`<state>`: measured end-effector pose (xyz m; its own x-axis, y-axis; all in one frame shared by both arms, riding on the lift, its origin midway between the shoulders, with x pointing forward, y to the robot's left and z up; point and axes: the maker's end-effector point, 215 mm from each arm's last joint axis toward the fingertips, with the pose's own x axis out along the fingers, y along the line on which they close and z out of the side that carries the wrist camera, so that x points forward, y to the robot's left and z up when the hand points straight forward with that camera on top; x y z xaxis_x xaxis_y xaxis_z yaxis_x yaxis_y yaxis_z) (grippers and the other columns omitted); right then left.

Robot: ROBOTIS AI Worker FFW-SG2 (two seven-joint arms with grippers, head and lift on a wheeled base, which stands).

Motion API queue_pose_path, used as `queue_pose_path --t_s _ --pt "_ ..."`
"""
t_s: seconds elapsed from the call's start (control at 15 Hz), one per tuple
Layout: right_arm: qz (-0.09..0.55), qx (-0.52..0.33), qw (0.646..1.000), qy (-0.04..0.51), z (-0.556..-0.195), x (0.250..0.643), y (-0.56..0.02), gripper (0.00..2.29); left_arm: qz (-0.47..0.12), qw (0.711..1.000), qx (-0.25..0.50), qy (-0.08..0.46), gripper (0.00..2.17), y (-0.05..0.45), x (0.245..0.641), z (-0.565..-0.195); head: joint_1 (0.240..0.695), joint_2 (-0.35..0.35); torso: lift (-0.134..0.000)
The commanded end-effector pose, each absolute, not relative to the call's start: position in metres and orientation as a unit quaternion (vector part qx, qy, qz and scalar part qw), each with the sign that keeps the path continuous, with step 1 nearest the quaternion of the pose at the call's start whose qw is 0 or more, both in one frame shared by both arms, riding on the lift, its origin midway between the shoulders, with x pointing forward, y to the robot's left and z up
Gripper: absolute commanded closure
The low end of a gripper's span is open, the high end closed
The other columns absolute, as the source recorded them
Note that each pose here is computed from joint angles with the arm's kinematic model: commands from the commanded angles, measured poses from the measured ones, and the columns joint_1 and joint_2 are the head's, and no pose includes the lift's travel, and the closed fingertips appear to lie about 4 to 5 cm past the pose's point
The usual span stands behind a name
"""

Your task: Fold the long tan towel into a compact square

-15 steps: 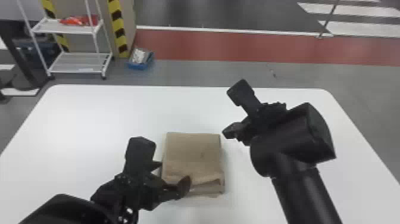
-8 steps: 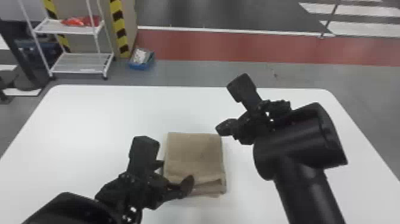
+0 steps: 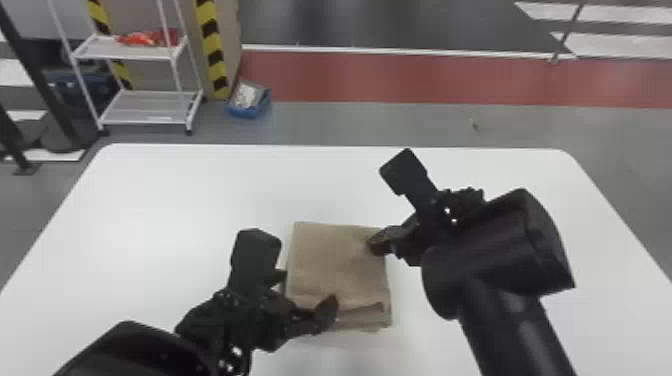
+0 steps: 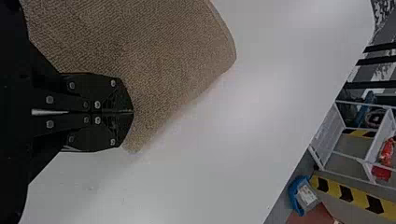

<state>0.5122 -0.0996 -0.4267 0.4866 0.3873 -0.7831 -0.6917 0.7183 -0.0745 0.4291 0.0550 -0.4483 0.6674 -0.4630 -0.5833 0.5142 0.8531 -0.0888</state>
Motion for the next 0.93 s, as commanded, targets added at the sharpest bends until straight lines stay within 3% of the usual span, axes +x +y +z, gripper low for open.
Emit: queue_pose_path --t_s 0.0,0.2,0.33,0.4,0.47,0.6,0.67,0.87 --pt "0.321 -0.197 0.838 0.395 -0.43 0.514 -0.101 2.13 -0.268 0.912 0.042 0.307 0.14 0.055 0.429 -0.447 0.695 -0.052 -0.124" --pt "0.31 -0.199 0.839 0.399 -0.434 0.516 -0.107 2.13 -0.267 0.913 0.043 0.307 0.14 0.055 0.429 -0.447 0.695 -0.054 -0.124" --pt "0.282 -0.171 0.867 0.374 -0.402 0.527 -0.118 2.06 -0.262 0.916 0.044 0.301 0.14 0.058 0.432 -0.442 0.695 -0.06 -0.124" --pt "0.263 -0.152 0.88 0.366 -0.386 0.529 -0.126 1.92 -0.259 0.917 0.045 0.3 0.14 0.061 0.434 -0.441 0.695 -0.064 -0.124" --pt "0.242 -0.131 0.893 0.355 -0.37 0.532 -0.135 1.57 -0.255 0.918 0.044 0.3 0.14 0.065 0.435 -0.441 0.695 -0.067 -0.124" --pt "0.202 -0.108 0.913 0.338 -0.355 0.533 -0.157 0.51 -0.247 0.924 0.043 0.29 0.14 0.071 0.443 -0.43 0.695 -0.083 -0.124" --pt "0.185 -0.094 0.92 0.334 -0.355 0.53 -0.166 0.22 -0.238 0.928 0.04 0.283 0.14 0.081 0.448 -0.423 0.695 -0.09 -0.124" --pt "0.153 -0.044 0.935 0.318 -0.366 0.507 -0.188 0.17 -0.199 0.945 0.019 0.26 0.14 0.123 0.464 -0.399 0.695 -0.105 -0.124"
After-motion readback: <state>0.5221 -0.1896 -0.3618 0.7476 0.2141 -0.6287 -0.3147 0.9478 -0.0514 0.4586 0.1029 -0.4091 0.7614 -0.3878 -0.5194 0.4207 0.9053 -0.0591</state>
